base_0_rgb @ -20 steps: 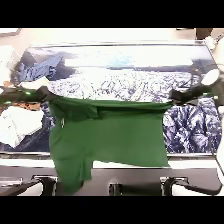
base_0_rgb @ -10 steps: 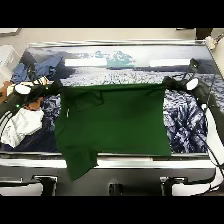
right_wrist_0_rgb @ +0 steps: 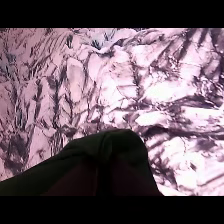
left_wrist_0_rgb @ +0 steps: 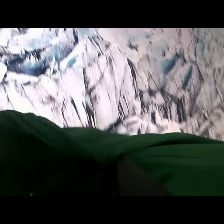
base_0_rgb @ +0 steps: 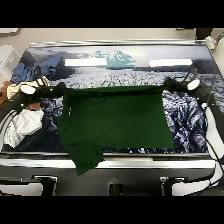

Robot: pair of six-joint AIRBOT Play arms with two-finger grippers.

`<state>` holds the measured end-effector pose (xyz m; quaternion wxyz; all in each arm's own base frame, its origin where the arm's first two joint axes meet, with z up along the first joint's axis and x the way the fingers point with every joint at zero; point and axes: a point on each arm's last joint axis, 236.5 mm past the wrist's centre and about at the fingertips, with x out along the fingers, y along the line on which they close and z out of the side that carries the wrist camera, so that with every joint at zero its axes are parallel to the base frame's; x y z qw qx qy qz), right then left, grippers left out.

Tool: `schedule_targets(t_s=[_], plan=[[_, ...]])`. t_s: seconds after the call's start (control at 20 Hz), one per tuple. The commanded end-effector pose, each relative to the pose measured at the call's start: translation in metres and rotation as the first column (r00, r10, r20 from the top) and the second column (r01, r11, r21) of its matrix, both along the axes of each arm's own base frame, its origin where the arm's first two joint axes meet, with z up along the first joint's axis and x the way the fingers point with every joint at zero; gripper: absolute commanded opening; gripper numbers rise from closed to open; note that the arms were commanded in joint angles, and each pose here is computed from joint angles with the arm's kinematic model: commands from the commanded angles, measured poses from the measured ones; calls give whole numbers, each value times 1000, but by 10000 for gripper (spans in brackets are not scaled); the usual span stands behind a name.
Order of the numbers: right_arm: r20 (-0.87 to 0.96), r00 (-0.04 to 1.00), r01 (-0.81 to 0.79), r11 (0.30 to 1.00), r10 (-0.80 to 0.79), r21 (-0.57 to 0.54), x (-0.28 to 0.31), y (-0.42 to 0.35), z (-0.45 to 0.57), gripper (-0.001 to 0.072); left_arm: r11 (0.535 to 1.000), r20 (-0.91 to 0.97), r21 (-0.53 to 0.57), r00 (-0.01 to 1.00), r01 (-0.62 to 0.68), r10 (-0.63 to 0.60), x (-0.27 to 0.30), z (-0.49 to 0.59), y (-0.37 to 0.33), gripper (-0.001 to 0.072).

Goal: Fold the clothes and pants, and hang the long-sleeved shirts on hangers.

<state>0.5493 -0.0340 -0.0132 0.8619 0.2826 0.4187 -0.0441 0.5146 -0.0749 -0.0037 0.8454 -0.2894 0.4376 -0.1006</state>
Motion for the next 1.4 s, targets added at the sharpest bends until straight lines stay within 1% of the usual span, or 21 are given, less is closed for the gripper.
schedule_targets(t_s=[0.0,0.1,0.25,0.4,0.65,0.7,0.75,0.8,0.85,0.9,0.95,1.05,1.15,1.25,1.35], plan=[[-271,956,-105,994,107,24,-71,-8,-9,48,979,-226,-50,953,197,-204,-73,-10,-9,30],[-432,889,-158,987,150,17,-111,-9,-36,48,965,-354,-64,898,253,-259,-113,-40,-16,29],[-547,817,-171,982,185,77,-142,-1,-68,48,975,-430,-84,875,205,-221,-136,-70,-15,29],[-568,799,-164,980,198,110,-145,5,-77,48,976,-449,-91,867,197,-217,-144,-79,-17,29],[-582,787,-168,979,206,118,-150,6,-77,48,977,-447,-93,868,193,-214,-143,-78,-16,30],[-581,788,-168,979,205,118,-150,6,-77,49,978,-452,-95,868,183,-207,-143,-78,-16,40],[-582,787,-168,978,206,120,-150,6,-75,120,980,-452,-97,869,176,-201,-142,-76,-15,133],[-584,785,-171,978,209,121,-151,4,-68,298,978,-454,-108,866,180,-209,-141,-70,-12,322],[-583,785,-170,978,210,123,-151,-2,-56,451,976,-455,-123,863,182,-218,-139,-59,-6,518],[-577,787,-177,976,218,128,-152,-11,-41,526,972,-460,-139,857,189,-232,-139,-47,3,583],[-576,790,-161,978,209,135,-155,-25,-24,576,970,-463,-150,853,190,-239,-140,-34,14,589],[-612,769,-100,981,184,169,-178,-52,-3,575,970,-497,-149,833,192,-242,-158,-20,36,588],[-664,726,-61,979,178,195,-209,-68,0,575,969,-568,-129,785,212,-248,-195,-26,46,581],[-701,690,-41,976,183,214,-232,-68,-8,575,961,-624,-165,731,220,-275,-244,-45,32,581],[-706,675,-56,969,214,240,-243,-57,-16,574,947,-655,-208,684,245,-321,-298,-65,14,581]])
